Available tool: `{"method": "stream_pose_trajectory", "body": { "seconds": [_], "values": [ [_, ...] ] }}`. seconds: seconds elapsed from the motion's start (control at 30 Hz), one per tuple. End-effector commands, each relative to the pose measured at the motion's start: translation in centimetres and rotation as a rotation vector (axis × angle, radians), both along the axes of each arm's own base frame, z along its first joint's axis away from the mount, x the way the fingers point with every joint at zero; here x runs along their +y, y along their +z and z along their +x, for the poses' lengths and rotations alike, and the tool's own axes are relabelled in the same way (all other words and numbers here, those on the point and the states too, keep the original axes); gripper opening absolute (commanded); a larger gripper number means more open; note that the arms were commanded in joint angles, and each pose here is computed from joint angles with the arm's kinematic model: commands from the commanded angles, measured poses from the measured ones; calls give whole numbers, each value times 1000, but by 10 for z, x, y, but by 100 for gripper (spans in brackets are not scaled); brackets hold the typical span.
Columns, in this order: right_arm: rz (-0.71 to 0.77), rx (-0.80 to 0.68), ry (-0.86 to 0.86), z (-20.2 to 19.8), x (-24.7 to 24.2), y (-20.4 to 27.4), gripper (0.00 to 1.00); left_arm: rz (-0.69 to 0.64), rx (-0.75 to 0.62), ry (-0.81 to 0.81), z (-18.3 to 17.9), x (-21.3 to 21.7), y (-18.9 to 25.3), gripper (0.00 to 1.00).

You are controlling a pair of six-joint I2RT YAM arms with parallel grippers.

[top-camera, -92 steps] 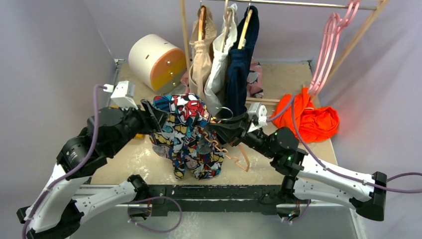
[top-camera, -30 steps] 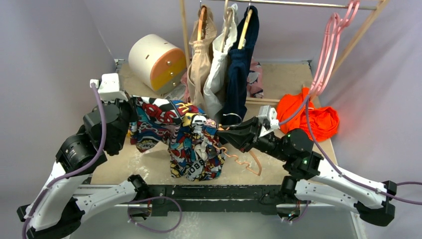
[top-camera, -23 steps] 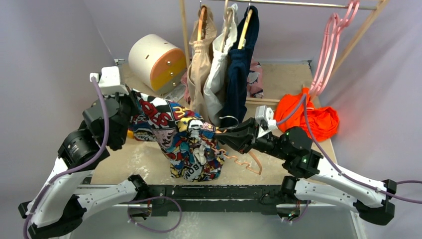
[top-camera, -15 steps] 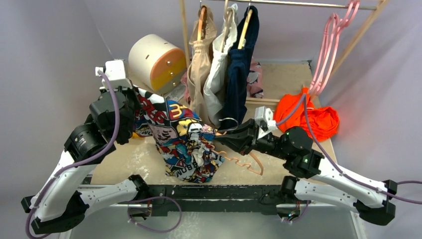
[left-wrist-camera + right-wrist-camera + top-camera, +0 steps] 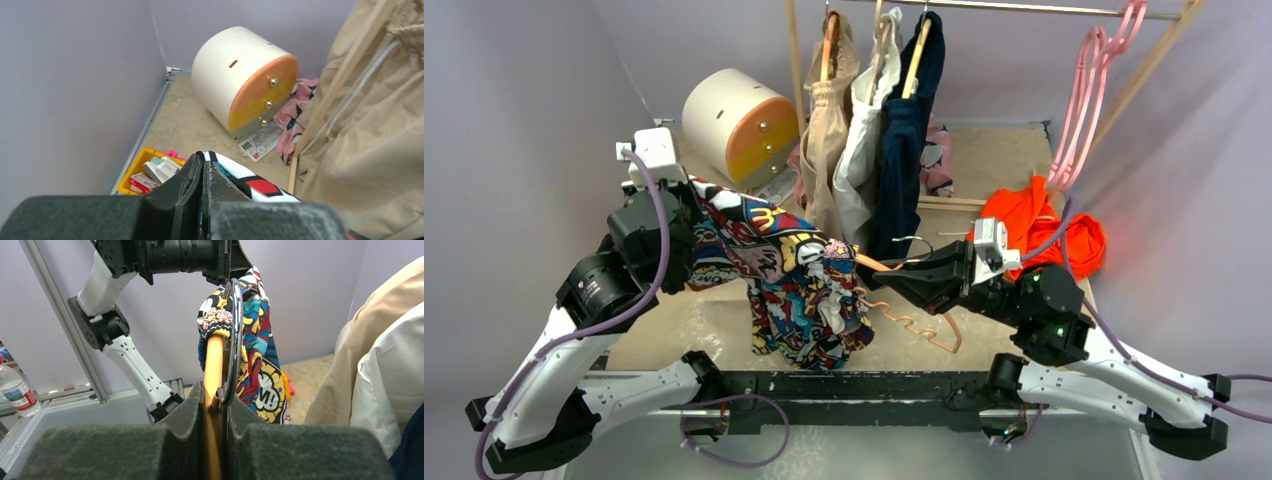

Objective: Place the shorts on the hanger
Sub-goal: Hang the shorts on the hanger.

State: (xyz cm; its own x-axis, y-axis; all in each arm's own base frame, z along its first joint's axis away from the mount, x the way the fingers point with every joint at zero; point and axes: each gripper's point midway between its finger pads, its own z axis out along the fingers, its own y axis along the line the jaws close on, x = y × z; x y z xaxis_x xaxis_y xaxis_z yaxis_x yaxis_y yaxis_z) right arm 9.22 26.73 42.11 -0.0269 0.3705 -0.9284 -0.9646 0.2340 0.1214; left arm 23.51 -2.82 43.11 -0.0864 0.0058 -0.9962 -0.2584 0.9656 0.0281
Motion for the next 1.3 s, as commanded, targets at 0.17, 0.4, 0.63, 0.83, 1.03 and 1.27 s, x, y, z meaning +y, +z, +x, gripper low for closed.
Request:
{"method": "stream_pose_trajectory", "body": {
  "seconds": [0.17, 0.4, 0.63, 0.83, 1.03, 1.27],
  "values": [
    [120, -34, -3, -2, -6, 30, 0, -123, -9, -306, -3, -50, 10, 15],
    [138, -22, -55, 3, -18, 33, 0, -141, -27, -227, -23, -16, 26, 49],
    [99, -22, -58, 5, -13, 29, 0, -203, -97, -277, -46, 1, 48, 58],
    [39, -27, -51, 7, -6, 24, 0, -228, -166, -764, -68, -79, 69, 58],
    [7, -32, -17, 1, -3, 20, 0, -102, -78, -1367, -118, -172, 39, 61],
    [-14, -41, 25, -5, 2, 15, 0, 26, -72, -1467, -118, -188, 28, 67]
  ]
}}
